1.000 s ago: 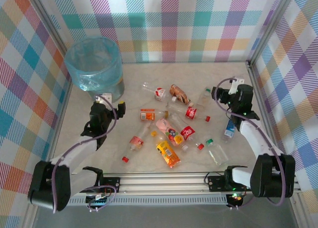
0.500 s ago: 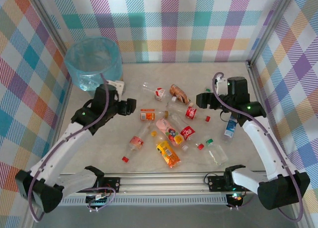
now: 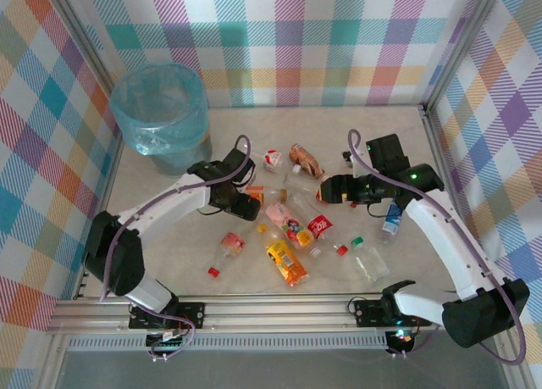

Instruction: Put the plastic bottles in the bin

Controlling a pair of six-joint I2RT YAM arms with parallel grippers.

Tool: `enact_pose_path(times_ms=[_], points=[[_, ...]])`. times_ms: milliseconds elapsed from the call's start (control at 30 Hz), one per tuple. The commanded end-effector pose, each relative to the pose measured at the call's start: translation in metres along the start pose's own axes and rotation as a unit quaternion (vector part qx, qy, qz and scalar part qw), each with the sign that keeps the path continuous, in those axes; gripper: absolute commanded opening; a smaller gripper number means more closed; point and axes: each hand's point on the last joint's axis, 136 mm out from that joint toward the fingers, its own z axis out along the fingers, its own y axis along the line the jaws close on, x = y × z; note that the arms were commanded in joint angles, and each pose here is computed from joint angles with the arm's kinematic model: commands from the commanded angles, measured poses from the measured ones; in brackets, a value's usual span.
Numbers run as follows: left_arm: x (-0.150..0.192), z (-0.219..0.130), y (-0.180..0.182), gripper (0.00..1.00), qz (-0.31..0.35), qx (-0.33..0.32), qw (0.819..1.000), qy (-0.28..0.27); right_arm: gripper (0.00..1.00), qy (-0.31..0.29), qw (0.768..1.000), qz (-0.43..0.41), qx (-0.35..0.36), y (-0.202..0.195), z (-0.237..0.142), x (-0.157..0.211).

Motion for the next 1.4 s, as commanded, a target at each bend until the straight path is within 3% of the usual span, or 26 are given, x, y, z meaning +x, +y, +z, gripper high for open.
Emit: enact_pose_path(times_ms=[0, 633, 1067, 1200, 1367], points=[[0.001, 0.002, -0.011, 0.86, 0.015, 0.018, 1.000, 0.018, 0.79, 0.022, 0.999, 0.023, -0.018, 0.007, 0.007, 0.012], [0.014, 0.063, -0.013, 0.84, 0.022, 0.009, 0.993, 0.115, 0.82, 0.022, 0.999, 0.037, -0.031, 0.006, 0.021, 0.012], [0.004, 0.067, -0.009, 0.78, 0.025, -0.008, 0.994, 0.108, 0.82, 0.032, 0.998, 0.043, -0.034, 0.005, 0.029, 0.011], [0.003, 0.069, -0.009, 0.69, 0.026, -0.010, 0.993, 0.113, 0.82, 0.034, 0.998, 0.043, -0.033, 0.004, 0.030, 0.011], [0.002, 0.065, -0.006, 0.65, 0.025, -0.016, 0.994, 0.106, 0.82, 0.032, 0.998, 0.041, -0.031, 0.005, 0.029, 0.008]])
